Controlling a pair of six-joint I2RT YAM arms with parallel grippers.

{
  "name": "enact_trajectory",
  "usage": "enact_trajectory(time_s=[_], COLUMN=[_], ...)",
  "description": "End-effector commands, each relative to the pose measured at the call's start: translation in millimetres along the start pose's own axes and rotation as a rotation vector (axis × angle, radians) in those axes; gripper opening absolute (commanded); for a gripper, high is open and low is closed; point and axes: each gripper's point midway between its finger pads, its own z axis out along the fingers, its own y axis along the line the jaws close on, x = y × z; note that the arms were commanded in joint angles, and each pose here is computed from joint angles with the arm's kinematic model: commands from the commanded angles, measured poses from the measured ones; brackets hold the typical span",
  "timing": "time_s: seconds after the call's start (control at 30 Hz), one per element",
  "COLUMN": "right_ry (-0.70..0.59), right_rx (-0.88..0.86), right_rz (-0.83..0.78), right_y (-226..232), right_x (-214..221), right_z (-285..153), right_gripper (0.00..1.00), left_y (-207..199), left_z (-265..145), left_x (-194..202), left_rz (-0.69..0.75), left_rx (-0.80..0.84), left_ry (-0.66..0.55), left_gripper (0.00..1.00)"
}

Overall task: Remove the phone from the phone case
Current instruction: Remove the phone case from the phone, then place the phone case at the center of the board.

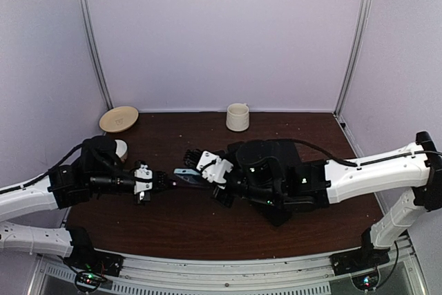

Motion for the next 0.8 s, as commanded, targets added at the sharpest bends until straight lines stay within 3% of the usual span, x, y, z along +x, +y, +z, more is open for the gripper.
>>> enact_trajectory(time_s=[0.0,0.23,0.37,0.57,0.77], right_ry=[0.131,0.182,0.169,0.183,0.292], right_rx=[0.106,0.273,0.209,0.137,0.167], right_rz=[0.053,0.191,0.398,0.661,0.734], right_y=[-30,-73,-69,-48,-41], right_x=[31,56,63,75,101], right_z=[-33,-91,-106,-99,-74], right_gripper=[0.0,0.0,0.0,0.0,0.0], left_y=[73,76,79,56,20], left_z=[-22,-22,-19,-5,8], left_x=[-15,-6,3,4,2], left_rz=[0.006,0.001,-0.088,-0.233,-0.392], left_rx=[-0.295,-0.293,-0.247,0.017,0.297], left_ry=[0.008,0.057,0.11,0.189,0.239], left_gripper=[0.0,0.0,0.0,0.0,0.0])
